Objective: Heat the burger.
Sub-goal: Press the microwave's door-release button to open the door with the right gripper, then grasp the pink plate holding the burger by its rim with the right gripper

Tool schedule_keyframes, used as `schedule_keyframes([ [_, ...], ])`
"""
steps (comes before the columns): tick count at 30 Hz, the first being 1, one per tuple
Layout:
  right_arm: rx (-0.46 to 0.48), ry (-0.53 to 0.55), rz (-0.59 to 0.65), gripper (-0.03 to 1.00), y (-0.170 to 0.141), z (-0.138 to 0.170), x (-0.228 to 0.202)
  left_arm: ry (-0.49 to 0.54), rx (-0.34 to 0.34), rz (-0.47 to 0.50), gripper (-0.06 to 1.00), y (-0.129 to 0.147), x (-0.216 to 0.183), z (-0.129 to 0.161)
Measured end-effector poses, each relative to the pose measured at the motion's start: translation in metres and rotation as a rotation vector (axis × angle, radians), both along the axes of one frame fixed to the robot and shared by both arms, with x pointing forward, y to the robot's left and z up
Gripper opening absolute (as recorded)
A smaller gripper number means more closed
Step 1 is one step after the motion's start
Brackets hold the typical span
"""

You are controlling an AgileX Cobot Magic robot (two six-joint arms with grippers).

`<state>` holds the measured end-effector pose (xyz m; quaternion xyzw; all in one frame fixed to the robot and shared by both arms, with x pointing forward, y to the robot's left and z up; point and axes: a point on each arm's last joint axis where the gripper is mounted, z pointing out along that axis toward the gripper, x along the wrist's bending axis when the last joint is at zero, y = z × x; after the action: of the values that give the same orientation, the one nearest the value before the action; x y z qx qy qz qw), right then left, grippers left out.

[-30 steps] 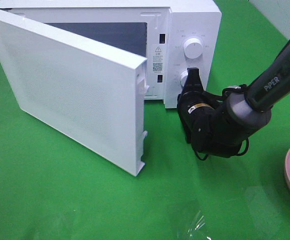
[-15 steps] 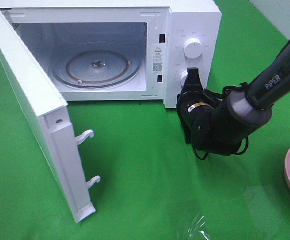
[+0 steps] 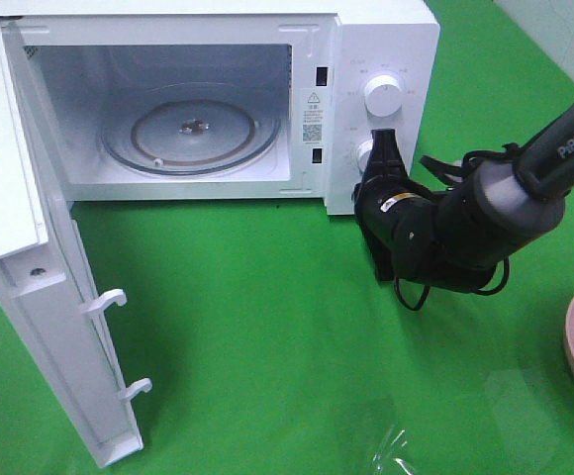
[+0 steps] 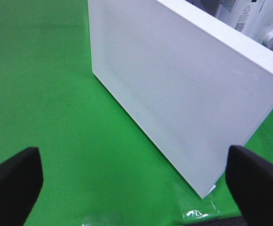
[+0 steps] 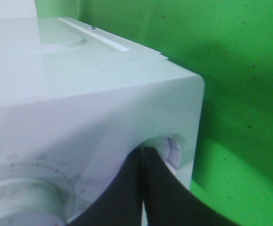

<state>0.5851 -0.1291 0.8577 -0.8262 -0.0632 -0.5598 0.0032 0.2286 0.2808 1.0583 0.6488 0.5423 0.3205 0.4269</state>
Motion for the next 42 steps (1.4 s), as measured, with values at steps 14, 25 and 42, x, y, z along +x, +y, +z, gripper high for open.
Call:
schedule_keyframes([
  [14,-0.050,0.121,0.106,0.03,-0.010,0.014,-0.030,0.000,0.000,0.000,0.98,0.000,0.000,0.000],
  [25,-0.292,0.159,0.333,0.03,-0.017,0.049,-0.059,0.000,0.000,0.000,0.98,0.000,0.000,0.000],
  [42,-0.687,0.182,0.796,0.03,-0.013,0.075,-0.086,0.000,0.000,0.000,0.98,0.000,0.000,0.000],
])
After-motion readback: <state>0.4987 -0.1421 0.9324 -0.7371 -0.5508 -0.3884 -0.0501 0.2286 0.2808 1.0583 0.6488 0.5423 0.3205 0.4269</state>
